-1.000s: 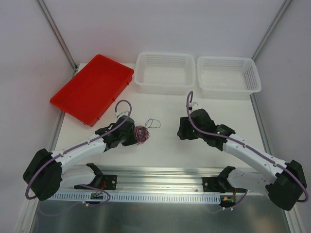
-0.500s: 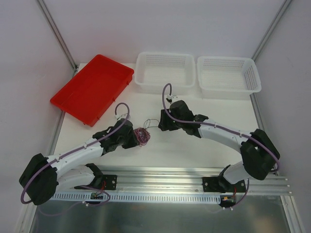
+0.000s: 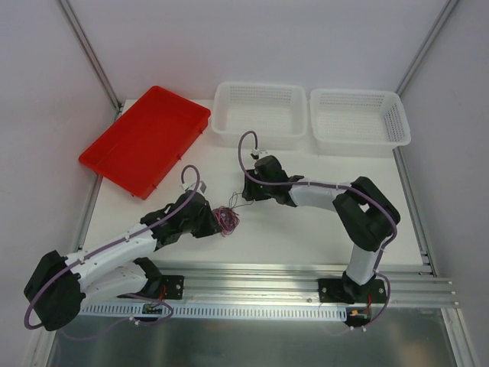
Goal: Untangle the cables
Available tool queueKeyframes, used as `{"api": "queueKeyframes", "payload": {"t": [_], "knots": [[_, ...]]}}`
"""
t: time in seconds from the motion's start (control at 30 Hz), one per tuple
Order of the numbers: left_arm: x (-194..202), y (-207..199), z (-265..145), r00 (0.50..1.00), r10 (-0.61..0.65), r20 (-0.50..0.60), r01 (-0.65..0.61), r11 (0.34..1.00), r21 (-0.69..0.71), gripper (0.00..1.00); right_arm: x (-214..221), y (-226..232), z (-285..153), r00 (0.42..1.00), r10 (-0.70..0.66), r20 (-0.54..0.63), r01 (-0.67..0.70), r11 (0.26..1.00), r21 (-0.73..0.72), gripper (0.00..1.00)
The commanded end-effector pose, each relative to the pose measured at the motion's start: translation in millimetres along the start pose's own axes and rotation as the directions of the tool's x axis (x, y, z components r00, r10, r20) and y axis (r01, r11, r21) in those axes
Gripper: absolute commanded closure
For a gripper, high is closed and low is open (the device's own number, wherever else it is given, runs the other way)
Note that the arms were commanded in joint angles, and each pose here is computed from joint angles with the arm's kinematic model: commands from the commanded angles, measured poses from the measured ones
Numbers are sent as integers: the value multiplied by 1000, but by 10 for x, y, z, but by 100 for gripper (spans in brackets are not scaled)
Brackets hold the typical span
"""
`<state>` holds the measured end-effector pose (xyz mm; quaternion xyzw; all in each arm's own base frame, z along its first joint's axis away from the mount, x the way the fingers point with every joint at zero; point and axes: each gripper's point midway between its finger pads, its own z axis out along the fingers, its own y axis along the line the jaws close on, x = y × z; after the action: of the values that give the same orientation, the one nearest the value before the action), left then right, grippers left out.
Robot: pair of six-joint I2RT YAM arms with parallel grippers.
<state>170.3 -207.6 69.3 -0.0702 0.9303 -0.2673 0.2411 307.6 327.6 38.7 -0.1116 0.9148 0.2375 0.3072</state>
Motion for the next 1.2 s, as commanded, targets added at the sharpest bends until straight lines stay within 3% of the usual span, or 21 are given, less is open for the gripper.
{"api": "queueKeyframes", "payload": {"t": [0.0, 0.03, 0.07, 0.17, 0.2, 0.33, 0.43, 0.6, 0.87, 1.0, 1.1, 1.17], "knots": [[43, -61, -42, 1000, 27, -10, -27, 999, 46, 94, -281, 237, 33, 998, -7, 68, 14, 995, -103, 58], [35, -60, -45, 999, 35, -7, -34, 998, 45, 89, -252, 228, 25, 998, -12, 64, 18, 994, -105, 64], [16, -78, -57, 998, 59, 0, -59, 997, 51, 83, -295, 270, -26, 996, -15, 83, 25, 992, -126, 79], [-88, -181, -121, 992, 121, 27, -123, 990, 76, 63, -248, 250, -171, 995, -19, 99, 32, 990, -137, 99], [-110, -208, -140, 990, 141, 29, -143, 987, 80, 52, -186, 220, -210, 995, -26, 92, 38, 990, -134, 99], [-260, -377, -221, 969, 241, 55, -245, 964, 103, 33, -179, 267, -425, 993, -56, 107, 73, 984, -163, 99], [-440, -458, -236, 943, 322, 87, -328, 942, 69, 31, -198, 309, -561, 990, -70, 124, 93, 979, -184, 99], [-807, -679, -177, 908, 396, 138, -400, 916, 4, 34, -224, 359, -678, 987, -85, 137, 112, 972, -208, 99], [-781, -549, 454, 889, 457, -24, -457, 883, -106, 46, -197, 384, -711, 988, -75, 134, 104, 969, -225, 99], [-813, -487, 582, 896, 443, -35, -442, 883, -156, 53, -205, 388, -715, 988, -72, 136, 102, 968, -229, 99], [-798, -461, 691, 903, 426, -52, -428, 887, -174, 65, -202, 391, -725, 988, -69, 138, 100, 968, -232, 99], [-818, -478, 713, 907, 418, -48, -420, 890, -176, 86, -180, 373, -727, 988, -70, 136, 99, 969, -226, 99]]}}
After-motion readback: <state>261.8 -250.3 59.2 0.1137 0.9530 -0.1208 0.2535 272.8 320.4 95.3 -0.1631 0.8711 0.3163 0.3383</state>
